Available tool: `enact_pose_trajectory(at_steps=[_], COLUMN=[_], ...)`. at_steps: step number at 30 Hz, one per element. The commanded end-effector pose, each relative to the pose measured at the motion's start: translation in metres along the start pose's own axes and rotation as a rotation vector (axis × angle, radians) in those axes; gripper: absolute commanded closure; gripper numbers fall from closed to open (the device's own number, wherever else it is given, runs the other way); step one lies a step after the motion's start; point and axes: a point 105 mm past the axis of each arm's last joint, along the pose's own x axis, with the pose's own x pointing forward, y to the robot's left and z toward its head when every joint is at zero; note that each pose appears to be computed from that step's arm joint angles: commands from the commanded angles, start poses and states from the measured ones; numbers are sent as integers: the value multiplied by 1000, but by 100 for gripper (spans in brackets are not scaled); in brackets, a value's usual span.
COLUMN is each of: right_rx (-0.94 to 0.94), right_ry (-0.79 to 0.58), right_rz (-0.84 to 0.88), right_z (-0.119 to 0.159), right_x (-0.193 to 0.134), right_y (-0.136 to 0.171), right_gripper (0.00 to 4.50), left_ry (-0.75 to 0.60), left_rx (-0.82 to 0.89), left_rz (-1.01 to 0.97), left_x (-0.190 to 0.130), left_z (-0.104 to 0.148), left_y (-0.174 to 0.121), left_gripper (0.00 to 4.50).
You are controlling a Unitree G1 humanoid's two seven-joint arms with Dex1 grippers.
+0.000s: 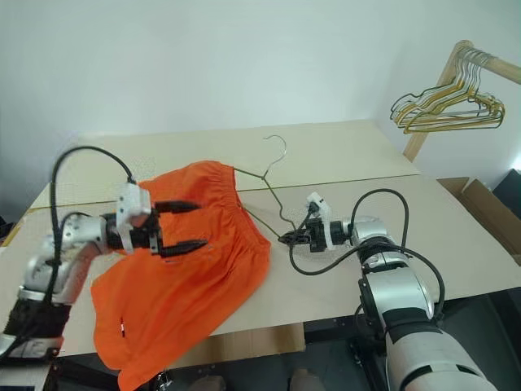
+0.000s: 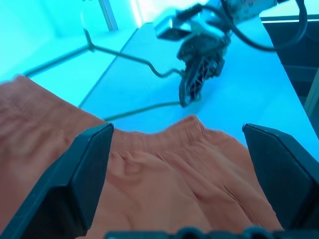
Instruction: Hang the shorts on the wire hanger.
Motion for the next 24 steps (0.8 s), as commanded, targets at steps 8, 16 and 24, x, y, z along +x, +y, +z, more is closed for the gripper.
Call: enact_pose_trajectory(at_steps=[8,16,24], right_rx=[-234,-309,-427], right_ry=[-35,0,0], right_rz=[-3,4,-3], right_z=[35,42,51], right_x=[-6,-3,3], right_y=[6,13,22], right_gripper=[450,450,450], left_ry=[195,372,482], left_rx=[213,185,198], left_rz=[61,-122,-123], left_x=[-24,-7,9], left_z=[41,31,26], left_y=[99,102,106], left_gripper=[1,1,1])
